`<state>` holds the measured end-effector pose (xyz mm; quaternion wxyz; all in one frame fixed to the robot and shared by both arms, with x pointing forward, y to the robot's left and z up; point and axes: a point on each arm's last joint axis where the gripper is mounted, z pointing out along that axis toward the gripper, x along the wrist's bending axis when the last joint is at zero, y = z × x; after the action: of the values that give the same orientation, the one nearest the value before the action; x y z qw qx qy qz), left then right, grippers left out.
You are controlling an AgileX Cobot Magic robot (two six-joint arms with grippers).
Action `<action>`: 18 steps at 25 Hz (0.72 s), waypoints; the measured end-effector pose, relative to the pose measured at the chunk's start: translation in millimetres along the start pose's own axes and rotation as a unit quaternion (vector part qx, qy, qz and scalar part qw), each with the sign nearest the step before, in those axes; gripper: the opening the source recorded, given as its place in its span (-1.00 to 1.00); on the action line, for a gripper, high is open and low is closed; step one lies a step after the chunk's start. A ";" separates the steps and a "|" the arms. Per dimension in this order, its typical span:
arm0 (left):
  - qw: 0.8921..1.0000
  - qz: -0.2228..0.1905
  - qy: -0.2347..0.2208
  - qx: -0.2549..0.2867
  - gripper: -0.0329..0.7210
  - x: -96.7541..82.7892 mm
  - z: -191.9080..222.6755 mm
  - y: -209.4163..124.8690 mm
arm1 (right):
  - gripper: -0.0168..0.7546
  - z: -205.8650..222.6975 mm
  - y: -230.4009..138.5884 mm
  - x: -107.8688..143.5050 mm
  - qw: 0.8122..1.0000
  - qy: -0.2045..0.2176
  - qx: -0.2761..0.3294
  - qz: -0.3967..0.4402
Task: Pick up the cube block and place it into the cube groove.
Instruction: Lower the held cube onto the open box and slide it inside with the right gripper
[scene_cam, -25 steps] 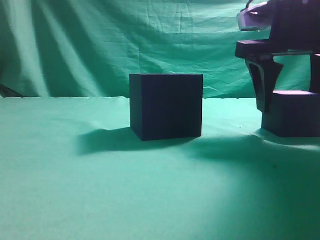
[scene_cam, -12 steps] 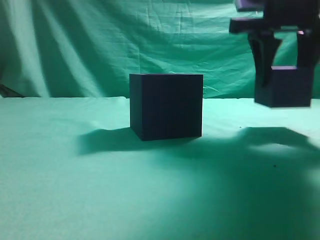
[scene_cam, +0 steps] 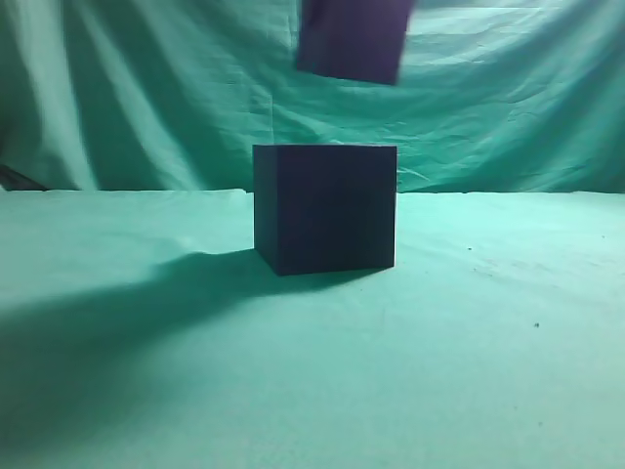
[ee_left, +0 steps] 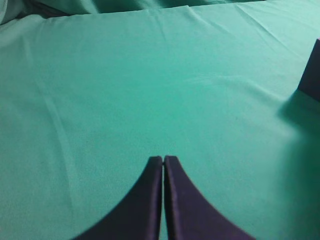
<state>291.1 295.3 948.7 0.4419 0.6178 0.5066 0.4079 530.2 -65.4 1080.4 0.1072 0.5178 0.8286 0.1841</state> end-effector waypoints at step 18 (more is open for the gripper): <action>1.000 0.000 0.000 0.000 -0.91 0.0 0.0 0.0 | 0.15 45.3 3.3 29.1 0.999 -0.006 0.047 -0.009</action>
<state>291.1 295.3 948.7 0.4419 0.6178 0.5066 0.4079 536.7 -29.2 1041.0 0.0890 0.5158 0.8403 0.1409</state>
